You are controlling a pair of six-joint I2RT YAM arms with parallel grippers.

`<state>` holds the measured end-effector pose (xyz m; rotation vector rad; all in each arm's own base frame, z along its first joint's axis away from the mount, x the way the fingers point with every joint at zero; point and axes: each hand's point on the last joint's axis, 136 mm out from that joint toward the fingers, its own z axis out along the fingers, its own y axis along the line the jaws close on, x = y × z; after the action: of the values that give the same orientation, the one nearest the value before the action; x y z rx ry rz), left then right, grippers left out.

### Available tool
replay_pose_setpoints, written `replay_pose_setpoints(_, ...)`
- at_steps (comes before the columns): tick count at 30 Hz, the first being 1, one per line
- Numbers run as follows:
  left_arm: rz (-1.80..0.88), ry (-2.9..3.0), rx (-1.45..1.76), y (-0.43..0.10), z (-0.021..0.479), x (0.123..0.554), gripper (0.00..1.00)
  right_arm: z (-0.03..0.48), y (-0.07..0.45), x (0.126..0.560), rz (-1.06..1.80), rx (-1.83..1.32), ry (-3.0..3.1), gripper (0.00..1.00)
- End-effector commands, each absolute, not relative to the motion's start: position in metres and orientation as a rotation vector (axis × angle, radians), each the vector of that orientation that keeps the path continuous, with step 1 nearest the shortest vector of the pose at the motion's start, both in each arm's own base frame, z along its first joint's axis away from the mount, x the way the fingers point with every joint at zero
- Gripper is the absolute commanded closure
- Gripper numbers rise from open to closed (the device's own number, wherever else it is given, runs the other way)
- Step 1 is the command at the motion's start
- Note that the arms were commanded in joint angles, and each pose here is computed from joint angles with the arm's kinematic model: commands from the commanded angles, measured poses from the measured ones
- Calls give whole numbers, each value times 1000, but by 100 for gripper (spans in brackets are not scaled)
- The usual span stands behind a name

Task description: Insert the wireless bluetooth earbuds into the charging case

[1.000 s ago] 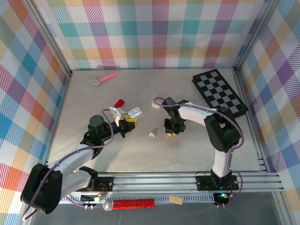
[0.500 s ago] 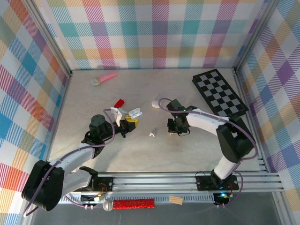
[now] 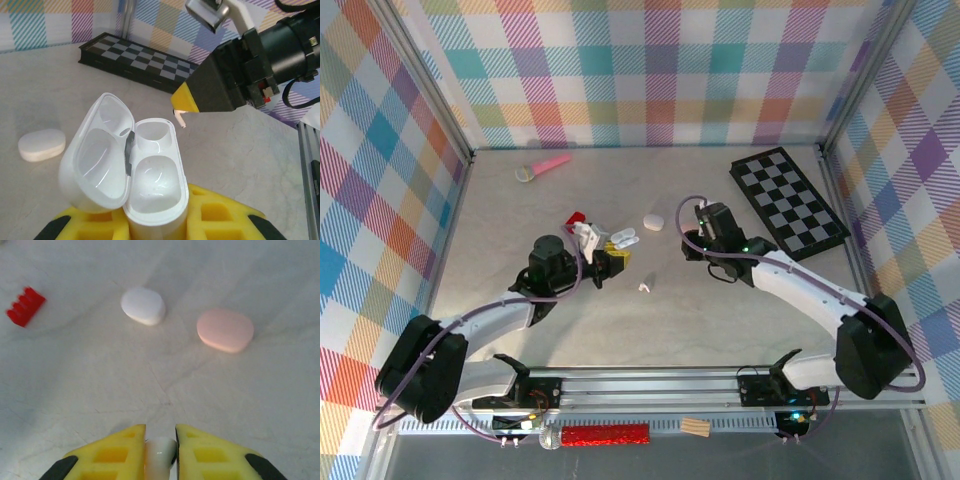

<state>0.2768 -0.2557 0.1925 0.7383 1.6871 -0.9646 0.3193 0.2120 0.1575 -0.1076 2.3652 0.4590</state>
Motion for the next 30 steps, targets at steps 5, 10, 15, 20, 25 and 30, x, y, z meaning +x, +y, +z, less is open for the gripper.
replay_pose_setpoints(5,-975,1642,821,-287,204,283,100,214,220,325,507,-201,2177,81)
replay_pose_setpoints(10,-1003,1615,860,-308,204,281,100,233,227,321,535,-245,2133,81)
replay_pose_setpoints(15,-1014,1593,872,-316,200,281,100,250,233,316,563,-272,2087,81)
replay_pose_setpoints(20,-1005,1589,888,-316,199,280,100,258,249,311,606,-298,2078,81)
replay_pose_setpoints(25,-1015,1576,908,-318,200,277,100,254,265,310,627,-332,2097,81)
replay_pose_setpoints(30,-1004,1573,910,-315,202,275,100,249,278,309,633,-364,2108,82)
